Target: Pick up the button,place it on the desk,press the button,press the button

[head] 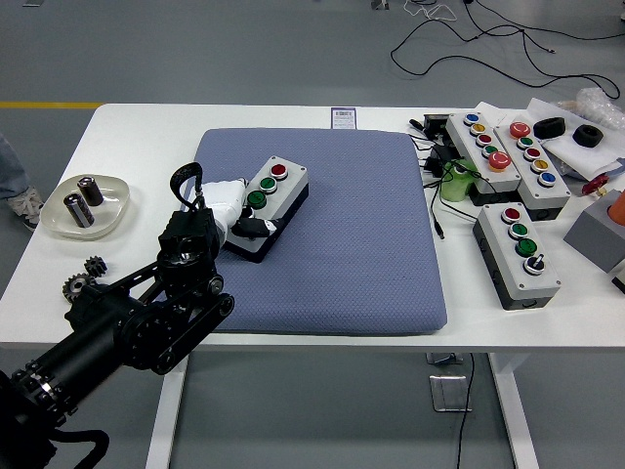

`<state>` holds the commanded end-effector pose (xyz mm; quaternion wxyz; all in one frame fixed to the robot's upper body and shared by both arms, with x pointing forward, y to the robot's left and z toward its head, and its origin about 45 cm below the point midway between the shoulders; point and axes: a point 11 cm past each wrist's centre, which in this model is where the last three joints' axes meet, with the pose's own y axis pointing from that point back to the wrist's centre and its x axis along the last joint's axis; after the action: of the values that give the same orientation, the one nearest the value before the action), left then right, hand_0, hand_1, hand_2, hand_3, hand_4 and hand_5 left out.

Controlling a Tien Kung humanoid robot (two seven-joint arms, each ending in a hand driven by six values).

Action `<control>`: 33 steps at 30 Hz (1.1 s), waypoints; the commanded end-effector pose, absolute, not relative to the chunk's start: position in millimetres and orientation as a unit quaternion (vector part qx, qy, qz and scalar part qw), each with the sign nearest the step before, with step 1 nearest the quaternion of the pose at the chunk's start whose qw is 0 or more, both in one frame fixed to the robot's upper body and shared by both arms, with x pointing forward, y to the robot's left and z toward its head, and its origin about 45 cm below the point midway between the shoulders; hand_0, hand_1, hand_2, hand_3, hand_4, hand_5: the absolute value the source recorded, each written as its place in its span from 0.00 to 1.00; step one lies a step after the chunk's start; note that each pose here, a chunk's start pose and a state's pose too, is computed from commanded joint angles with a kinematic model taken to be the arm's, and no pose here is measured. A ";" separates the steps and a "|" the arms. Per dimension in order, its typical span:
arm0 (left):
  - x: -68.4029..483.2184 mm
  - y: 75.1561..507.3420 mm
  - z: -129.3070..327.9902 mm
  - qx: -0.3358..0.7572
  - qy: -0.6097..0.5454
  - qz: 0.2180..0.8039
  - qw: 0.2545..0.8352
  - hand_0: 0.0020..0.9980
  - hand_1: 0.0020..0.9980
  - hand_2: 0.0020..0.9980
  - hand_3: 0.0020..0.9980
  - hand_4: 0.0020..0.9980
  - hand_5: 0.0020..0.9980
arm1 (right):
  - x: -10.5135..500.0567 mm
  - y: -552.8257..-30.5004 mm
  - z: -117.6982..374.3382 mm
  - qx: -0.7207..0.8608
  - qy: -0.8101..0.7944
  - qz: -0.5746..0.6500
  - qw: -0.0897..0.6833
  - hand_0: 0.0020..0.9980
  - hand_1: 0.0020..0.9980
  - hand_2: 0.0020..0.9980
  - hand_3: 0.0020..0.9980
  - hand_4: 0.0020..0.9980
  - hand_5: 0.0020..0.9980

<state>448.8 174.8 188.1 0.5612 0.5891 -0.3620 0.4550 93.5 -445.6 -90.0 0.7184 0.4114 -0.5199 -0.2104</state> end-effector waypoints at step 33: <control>453.0 149.4 187.7 0.461 -0.424 0.434 0.648 0.15 0.19 0.24 0.27 0.26 0.00 | 97.1 -442.7 -90.3 0.413 -0.525 -0.213 0.713 0.67 0.65 0.68 0.63 0.31 0.17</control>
<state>453.0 149.4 187.7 0.6476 0.4606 -0.4241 0.4342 97.1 -442.7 -90.3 0.7135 0.4130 -0.5245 -0.2127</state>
